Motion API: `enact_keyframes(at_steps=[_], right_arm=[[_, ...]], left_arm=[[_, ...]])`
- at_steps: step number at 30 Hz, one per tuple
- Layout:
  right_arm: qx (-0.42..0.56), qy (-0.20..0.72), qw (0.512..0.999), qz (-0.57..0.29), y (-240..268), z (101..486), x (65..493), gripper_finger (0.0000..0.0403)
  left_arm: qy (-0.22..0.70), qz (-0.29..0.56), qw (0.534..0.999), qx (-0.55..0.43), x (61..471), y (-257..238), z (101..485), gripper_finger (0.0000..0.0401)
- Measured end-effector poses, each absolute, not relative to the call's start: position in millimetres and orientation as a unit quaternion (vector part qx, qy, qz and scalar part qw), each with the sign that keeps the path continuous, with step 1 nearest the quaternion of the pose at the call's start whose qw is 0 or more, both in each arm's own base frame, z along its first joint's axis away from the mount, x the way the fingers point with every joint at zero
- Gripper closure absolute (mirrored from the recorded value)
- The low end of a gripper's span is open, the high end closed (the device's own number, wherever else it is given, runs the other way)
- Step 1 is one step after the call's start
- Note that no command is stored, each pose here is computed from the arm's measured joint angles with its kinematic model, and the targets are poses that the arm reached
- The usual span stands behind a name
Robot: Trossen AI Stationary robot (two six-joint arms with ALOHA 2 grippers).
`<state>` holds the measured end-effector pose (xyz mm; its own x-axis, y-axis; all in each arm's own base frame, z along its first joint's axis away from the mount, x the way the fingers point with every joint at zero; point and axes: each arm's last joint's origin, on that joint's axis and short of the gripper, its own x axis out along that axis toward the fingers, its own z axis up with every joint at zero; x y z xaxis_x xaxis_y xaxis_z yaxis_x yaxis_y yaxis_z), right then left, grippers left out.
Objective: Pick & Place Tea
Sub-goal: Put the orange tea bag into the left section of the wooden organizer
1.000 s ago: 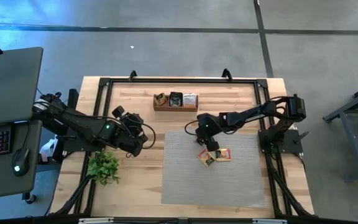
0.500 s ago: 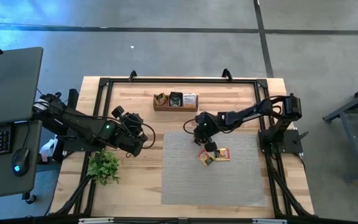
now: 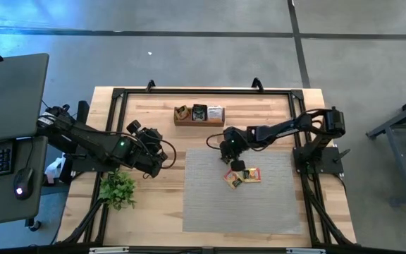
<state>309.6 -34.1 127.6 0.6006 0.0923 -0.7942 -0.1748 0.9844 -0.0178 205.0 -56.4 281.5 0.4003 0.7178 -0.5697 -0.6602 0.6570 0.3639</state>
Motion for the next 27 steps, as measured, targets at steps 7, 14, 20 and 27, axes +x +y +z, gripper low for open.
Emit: enact_keyframes(at_steps=[7, 14, 20, 27], right_arm=[[-0.138, 0.444, 0.883, 0.059, -25.7, 152.7, 311.5, 0.0373], [-0.175, 0.498, 0.846, 0.073, -20.1, 156.3, 304.8, 0.0284], [-0.205, 0.532, 0.817, 0.085, -23.1, 153.4, 297.9, 0.0205], [-0.159, 0.504, 0.842, 0.111, -35.5, 150.9, 303.3, 0.0163]], left_arm=[[0.365, 0.409, 0.836, 0.036, 205.0, -56.6, 281.2, 0.0259], [0.367, 0.407, 0.836, 0.033, 205.2, -56.9, 281.1, 0.0259], [0.364, 0.409, 0.836, 0.029, 205.2, -56.9, 281.1, 0.0259], [0.362, 0.410, 0.837, 0.025, 205.4, -57.0, 281.1, 0.0259]])
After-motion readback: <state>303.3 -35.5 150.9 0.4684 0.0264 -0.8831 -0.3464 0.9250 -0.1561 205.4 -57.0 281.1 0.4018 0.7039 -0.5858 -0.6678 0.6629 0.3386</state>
